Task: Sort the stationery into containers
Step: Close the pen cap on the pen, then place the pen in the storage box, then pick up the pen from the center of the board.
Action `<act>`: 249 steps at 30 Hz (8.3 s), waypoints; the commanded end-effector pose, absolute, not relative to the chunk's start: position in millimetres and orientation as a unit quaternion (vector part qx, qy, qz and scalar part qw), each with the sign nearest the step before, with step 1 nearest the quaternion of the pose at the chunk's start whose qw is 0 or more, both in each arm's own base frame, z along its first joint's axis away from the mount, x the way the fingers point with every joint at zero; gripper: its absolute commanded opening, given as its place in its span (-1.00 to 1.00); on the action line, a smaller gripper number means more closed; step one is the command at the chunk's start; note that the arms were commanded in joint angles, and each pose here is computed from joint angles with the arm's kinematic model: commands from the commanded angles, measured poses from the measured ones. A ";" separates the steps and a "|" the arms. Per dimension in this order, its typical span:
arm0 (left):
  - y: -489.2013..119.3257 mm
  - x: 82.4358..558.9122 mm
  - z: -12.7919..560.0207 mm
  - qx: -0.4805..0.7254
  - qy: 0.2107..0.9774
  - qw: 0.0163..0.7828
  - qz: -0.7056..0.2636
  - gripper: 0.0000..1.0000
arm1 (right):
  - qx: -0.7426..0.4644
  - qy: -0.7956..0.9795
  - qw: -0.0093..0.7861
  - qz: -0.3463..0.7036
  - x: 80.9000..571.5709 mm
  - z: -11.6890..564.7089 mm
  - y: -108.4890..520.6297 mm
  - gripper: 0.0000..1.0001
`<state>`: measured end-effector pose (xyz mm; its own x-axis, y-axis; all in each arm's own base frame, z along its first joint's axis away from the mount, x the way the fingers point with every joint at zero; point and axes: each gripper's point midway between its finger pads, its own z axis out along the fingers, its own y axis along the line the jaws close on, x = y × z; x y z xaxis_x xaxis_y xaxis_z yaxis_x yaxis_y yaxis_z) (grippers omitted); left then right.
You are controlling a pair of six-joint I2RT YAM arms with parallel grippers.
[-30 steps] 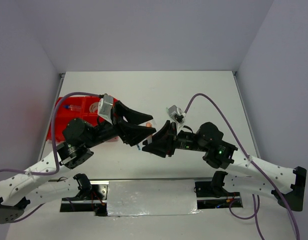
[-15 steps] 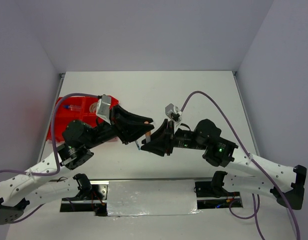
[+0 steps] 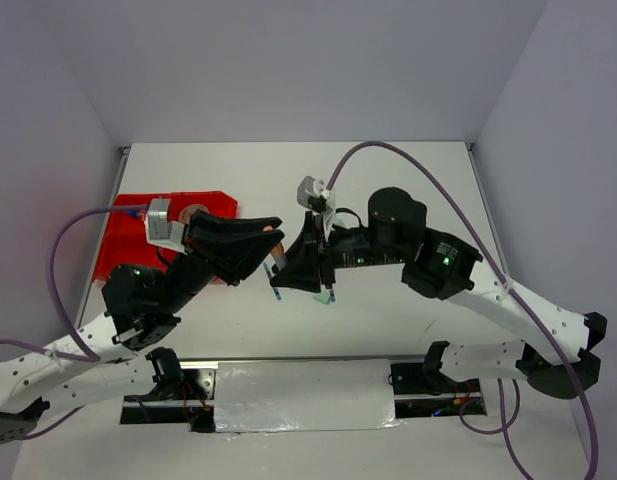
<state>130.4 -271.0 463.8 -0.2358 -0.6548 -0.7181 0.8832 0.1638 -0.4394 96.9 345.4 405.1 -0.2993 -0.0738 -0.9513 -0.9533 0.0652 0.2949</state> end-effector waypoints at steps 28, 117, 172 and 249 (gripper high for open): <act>-284.7 132.2 343.2 0.146 0.672 0.530 -0.496 0.40 | -0.383 0.518 0.494 0.584 110.9 425.3 348.4 -1.00; -45.1 322.3 230.1 -0.286 0.835 0.458 -0.111 0.99 | -0.125 0.863 0.428 0.240 224.9 186.8 232.6 0.99; -76.6 255.5 214.7 -0.032 0.867 0.476 -0.148 0.99 | -0.571 0.762 0.296 0.081 353.5 80.9 156.8 0.99; -80.8 258.2 206.6 -0.026 0.875 0.459 -0.151 0.99 | -0.590 0.777 0.214 0.053 311.7 9.5 205.2 -0.05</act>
<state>253.7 -75.6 195.6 -0.6062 -0.2086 -0.7674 0.0417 0.9553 -0.2926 312.5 196.5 17.8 -0.2262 -0.8899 -0.3961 -0.9258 0.3228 -0.1966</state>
